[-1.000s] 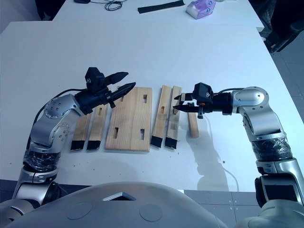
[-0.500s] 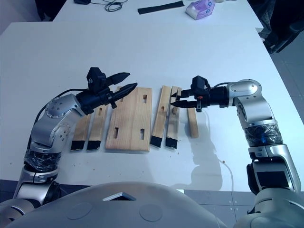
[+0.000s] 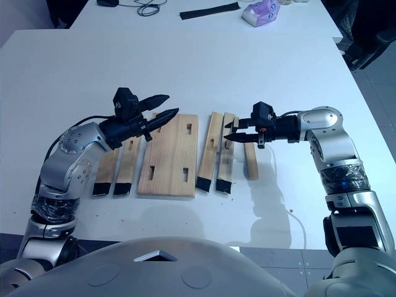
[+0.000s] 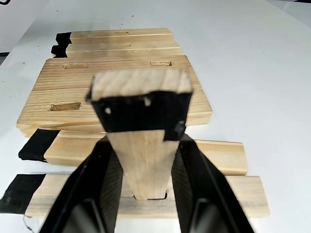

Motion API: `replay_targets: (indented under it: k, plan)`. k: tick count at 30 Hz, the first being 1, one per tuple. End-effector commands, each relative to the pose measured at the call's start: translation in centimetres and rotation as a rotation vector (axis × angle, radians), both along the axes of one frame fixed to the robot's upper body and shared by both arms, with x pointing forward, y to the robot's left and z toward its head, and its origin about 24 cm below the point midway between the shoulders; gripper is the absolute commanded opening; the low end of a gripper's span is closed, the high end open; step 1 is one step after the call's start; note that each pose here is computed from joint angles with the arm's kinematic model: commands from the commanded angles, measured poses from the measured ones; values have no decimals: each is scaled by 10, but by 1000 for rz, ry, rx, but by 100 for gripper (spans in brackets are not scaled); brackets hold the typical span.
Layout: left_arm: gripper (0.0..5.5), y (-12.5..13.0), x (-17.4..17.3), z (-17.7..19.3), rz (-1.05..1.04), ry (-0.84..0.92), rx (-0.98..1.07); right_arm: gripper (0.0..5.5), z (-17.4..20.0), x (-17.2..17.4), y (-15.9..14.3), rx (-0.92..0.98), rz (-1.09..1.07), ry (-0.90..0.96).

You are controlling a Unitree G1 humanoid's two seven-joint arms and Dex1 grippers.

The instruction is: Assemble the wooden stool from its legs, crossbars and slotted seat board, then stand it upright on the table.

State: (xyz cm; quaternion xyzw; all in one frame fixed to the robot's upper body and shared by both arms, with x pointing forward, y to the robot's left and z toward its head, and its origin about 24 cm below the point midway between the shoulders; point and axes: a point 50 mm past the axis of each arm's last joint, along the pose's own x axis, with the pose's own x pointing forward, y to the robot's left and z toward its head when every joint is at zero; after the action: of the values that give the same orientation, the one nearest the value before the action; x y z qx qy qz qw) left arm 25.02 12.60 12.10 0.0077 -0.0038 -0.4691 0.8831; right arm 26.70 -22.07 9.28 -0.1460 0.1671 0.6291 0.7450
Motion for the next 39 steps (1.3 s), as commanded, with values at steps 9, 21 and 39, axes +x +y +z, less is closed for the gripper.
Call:
replay_targets:
  k: [9, 21, 39]
  plan:
    - [229, 1, 3, 3, 3, -3, 7, 130, -56, -41, -12, -148, 27, 299]
    - [229, 0, 4, 3, 0, 7, 7, 255, -80, -32, -5, -164, -115, 234]
    - [229, 0, 9, 3, 43, -10, -5, 305, -25, -4, -5, -19, -179, 24]
